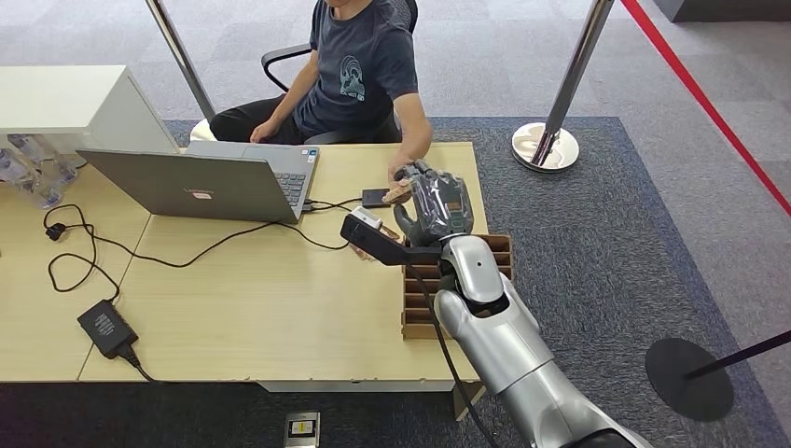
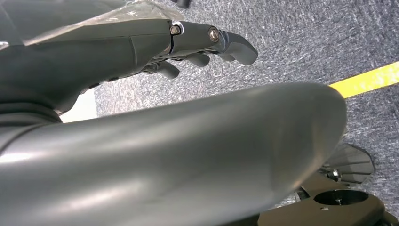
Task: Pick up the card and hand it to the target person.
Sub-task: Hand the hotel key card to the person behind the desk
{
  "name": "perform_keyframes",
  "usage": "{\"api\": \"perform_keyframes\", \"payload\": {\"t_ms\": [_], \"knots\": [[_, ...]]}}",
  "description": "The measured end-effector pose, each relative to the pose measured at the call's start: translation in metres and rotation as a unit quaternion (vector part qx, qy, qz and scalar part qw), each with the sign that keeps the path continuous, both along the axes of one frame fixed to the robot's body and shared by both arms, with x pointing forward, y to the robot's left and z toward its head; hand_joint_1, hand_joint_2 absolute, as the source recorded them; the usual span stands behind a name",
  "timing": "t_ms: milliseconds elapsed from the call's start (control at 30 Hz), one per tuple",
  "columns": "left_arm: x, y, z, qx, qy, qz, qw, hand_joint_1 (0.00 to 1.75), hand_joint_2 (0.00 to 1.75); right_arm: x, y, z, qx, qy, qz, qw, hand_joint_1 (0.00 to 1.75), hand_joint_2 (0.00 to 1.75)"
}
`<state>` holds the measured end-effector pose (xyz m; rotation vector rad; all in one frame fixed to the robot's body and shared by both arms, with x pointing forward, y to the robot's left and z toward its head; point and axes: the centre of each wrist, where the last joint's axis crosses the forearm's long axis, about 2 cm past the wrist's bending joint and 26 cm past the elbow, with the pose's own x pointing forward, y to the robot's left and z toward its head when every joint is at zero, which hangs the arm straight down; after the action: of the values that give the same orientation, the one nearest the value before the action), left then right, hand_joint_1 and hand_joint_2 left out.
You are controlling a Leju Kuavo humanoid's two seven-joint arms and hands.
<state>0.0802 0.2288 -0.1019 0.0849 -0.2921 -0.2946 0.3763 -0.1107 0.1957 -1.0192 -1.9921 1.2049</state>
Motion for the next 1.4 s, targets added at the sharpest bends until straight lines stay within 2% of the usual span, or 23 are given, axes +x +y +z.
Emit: {"api": "perform_keyframes", "payload": {"t_ms": [867,1133,1400], "knots": [[0.0,0.0,0.0,-0.002,-0.001,0.007,1.0,0.0,0.0,-0.005,-0.005,-0.009,0.015,0.005,-0.01,1.0,0.0,1.75],[-0.005,0.001,-0.001,0.0,0.005,0.011,1.0,0.0,0.0,-0.011,-0.025,-0.021,0.056,0.01,-0.034,0.998,0.0,1.75],[-0.01,0.001,-0.002,0.001,0.009,0.017,1.0,0.0,0.0,-0.039,-0.049,-0.046,0.095,0.027,-0.072,0.992,0.0,1.75]]}}
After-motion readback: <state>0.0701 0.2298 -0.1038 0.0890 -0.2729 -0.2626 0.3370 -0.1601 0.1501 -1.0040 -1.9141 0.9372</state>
